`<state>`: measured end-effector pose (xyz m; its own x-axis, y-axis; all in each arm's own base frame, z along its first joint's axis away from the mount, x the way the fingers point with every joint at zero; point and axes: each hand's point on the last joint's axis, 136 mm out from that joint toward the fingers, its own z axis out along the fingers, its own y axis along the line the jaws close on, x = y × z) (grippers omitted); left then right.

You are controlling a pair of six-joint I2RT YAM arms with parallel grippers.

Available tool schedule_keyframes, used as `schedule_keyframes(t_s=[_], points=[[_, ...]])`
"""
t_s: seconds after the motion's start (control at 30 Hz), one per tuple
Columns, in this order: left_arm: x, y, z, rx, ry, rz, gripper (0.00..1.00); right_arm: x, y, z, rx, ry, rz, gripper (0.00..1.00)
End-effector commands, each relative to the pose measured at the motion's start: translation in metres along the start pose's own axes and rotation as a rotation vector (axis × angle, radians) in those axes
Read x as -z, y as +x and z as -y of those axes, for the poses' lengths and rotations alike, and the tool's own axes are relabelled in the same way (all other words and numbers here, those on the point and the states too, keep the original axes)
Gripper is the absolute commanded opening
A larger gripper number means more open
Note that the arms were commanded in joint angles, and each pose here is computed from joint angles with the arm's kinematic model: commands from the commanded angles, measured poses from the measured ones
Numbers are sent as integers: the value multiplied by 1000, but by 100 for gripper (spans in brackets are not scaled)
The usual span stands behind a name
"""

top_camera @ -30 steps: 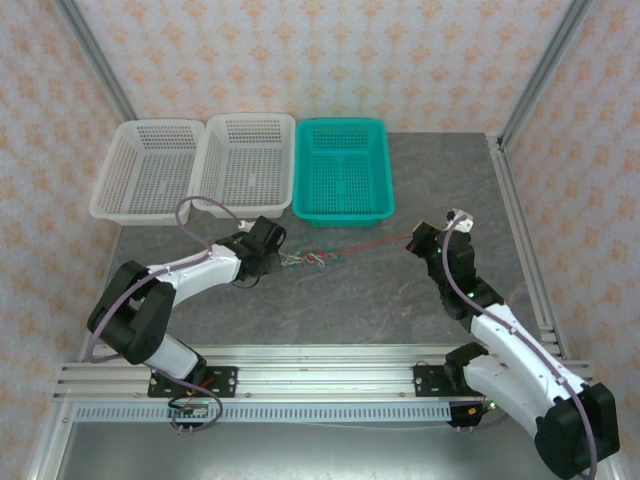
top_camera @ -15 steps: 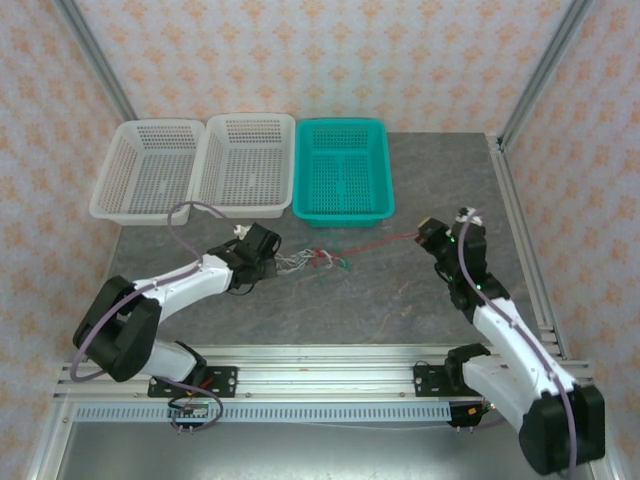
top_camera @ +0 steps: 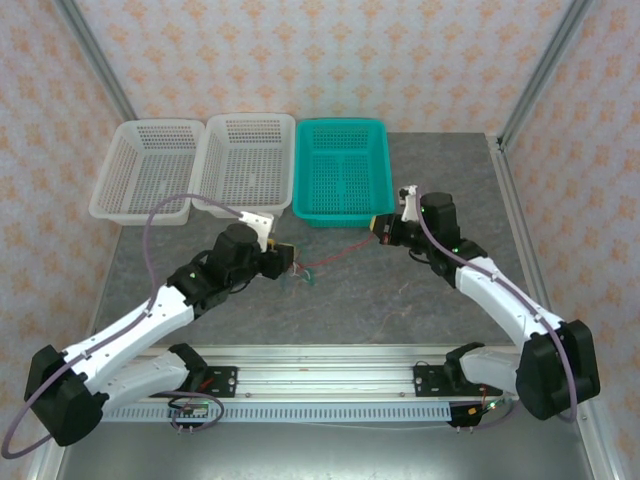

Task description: Untangle the cables

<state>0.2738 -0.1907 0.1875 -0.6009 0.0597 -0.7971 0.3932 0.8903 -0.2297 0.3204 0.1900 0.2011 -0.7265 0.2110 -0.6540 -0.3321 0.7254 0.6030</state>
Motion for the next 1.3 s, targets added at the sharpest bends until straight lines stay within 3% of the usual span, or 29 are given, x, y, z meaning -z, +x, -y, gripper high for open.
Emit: schedule_keyframes(t_s=[0.0, 0.1, 0.27, 0.43, 0.53, 0.63, 0.87, 0.93, 1.07, 1.13, 1.27], points=[[-10, 11, 40, -327, 199, -41, 57, 6, -9, -13, 126, -9, -26, 0], [-25, 36, 53, -638, 218, -54, 58, 5, -20, -21, 145, -25, -25, 0], [-47, 47, 32, -834, 108, -66, 67, 8, -23, -35, 172, -74, -47, 0], [-71, 46, 7, -991, -32, -86, 69, 9, -18, -47, 181, -140, -85, 0], [-87, 42, -3, -973, -33, -90, 69, 11, -19, -50, 182, -151, -87, 0], [-99, 54, -6, -978, 10, -164, 68, 12, -21, -52, 182, -153, -74, 0], [-118, 80, -33, -984, -61, -401, 53, 14, -42, -33, 112, -30, 38, 0], [-118, 88, -42, -969, -82, -451, 41, 27, -56, -31, 90, 11, 116, 0], [-113, 103, -54, -913, -99, -488, 34, 52, -81, -1, -51, 112, 259, 0], [-111, 112, -62, -884, -112, -509, 22, 68, -92, 20, -148, 159, 331, 0], [-107, 128, -72, -833, -130, -542, 20, 99, -103, 55, -310, 217, 443, 0]])
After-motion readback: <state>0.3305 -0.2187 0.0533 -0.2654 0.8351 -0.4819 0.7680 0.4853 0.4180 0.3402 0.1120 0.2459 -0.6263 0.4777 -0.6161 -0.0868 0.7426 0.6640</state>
